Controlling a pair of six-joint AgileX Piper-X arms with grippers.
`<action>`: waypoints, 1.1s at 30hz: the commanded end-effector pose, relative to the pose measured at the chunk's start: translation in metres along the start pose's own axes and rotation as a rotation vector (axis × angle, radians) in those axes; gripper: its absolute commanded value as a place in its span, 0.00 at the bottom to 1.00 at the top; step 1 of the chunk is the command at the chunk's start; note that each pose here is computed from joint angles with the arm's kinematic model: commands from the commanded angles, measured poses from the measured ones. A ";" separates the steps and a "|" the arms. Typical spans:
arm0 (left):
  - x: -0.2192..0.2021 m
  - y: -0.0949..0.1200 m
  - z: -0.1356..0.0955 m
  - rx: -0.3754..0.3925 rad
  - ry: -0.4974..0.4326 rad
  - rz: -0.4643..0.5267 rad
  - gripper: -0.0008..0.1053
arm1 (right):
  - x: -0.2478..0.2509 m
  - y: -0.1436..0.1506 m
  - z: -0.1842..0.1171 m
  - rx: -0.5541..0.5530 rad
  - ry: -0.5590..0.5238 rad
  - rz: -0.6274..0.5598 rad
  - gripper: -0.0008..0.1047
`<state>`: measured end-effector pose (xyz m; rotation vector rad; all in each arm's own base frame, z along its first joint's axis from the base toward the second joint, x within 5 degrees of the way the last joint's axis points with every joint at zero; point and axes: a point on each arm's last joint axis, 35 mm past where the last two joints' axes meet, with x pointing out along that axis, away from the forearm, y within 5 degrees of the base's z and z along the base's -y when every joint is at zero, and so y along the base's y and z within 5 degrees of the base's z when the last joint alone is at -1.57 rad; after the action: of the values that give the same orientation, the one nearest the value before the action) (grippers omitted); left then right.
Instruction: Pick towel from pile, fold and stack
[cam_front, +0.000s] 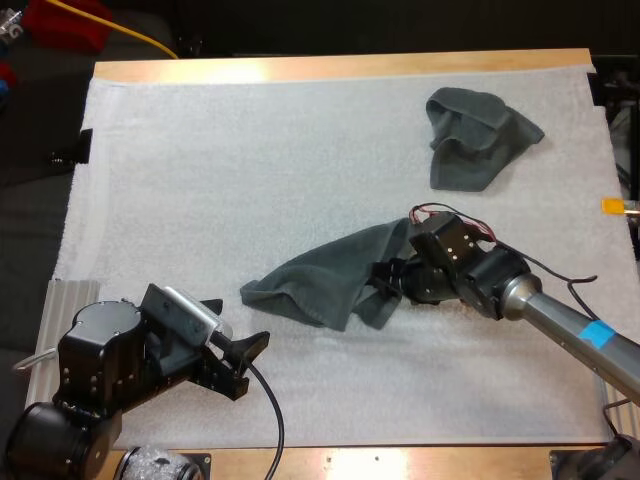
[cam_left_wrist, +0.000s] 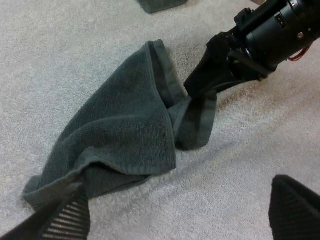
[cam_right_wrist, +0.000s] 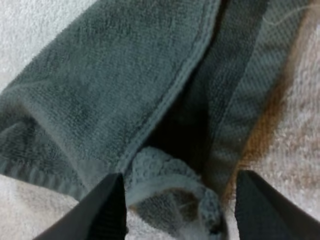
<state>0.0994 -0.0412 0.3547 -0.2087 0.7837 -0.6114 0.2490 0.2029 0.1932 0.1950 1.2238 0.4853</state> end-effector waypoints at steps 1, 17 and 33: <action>-0.002 -0.002 0.002 0.003 -0.008 -0.010 0.68 | 0.003 -0.002 -0.001 0.015 0.025 0.016 0.47; -0.002 -0.002 0.002 0.003 -0.008 -0.010 0.68 | 0.010 -0.001 -0.001 0.029 0.046 0.042 0.01; -0.002 -0.002 0.002 0.003 -0.008 -0.010 0.68 | -0.115 0.068 0.039 -0.307 -0.396 0.280 0.01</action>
<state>0.0994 -0.0412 0.3547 -0.2087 0.7837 -0.6114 0.2392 0.2140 0.3156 0.1820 0.7908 0.7764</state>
